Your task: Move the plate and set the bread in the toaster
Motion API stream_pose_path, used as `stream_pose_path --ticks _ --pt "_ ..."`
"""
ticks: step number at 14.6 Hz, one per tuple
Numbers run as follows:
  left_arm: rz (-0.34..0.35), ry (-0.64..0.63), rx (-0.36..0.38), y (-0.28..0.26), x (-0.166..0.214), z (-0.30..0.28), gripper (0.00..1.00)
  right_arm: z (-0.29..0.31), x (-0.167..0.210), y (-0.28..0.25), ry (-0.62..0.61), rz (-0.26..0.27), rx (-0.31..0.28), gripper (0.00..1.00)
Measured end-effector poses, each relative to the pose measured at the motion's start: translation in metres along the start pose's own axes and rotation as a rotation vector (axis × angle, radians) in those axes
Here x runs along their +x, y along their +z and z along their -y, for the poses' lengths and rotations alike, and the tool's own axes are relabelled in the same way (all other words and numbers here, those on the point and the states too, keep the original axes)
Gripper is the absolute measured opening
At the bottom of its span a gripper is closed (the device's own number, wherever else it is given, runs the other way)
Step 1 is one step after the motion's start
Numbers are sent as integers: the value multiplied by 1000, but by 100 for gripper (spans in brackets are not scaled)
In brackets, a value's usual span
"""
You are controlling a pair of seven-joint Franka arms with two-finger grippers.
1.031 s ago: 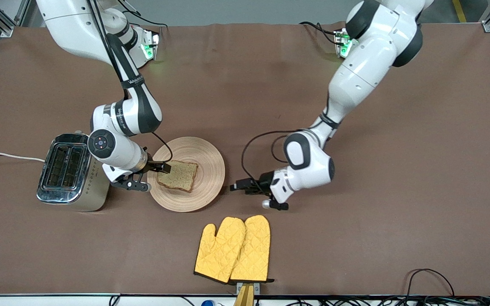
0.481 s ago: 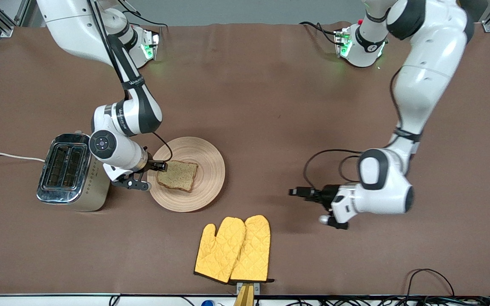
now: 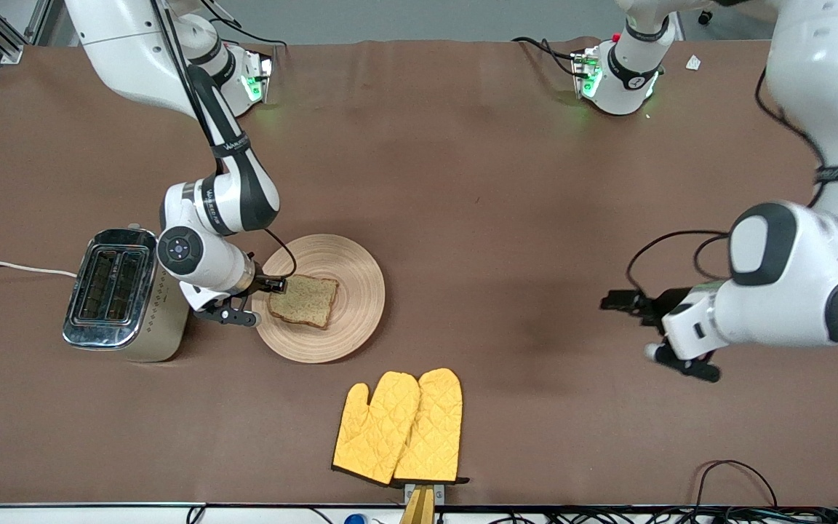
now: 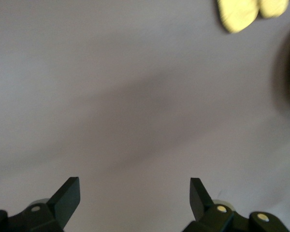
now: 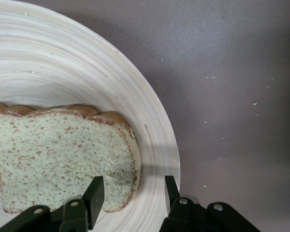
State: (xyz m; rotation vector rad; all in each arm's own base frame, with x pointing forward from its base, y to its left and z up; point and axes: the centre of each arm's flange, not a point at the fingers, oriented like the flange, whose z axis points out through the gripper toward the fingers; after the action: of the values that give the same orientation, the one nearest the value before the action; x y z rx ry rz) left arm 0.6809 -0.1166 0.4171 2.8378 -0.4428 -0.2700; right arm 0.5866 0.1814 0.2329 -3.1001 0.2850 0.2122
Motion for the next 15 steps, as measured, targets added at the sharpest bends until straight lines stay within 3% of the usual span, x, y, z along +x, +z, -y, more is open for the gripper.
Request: stream_pose_path --ticks 3,6,9,14,15 --pt "18 -53 154 -87 -56 -30 100 3 -2 3 0 5 2 58" --pt "-55 -95 253 -157 -107 -50 100 4 -2 8 -1 5 1 57" --pt "-105 -144 313 -161 -124 -63 100 3 -1 15 1 9 -3 57" --pt "-107 -146 328 -145 -130 -65 100 3 -1 16 2 9 -3 55" --pt "-115 -148 329 -149 -132 -65 100 3 -1 16 3 9 -2 51"
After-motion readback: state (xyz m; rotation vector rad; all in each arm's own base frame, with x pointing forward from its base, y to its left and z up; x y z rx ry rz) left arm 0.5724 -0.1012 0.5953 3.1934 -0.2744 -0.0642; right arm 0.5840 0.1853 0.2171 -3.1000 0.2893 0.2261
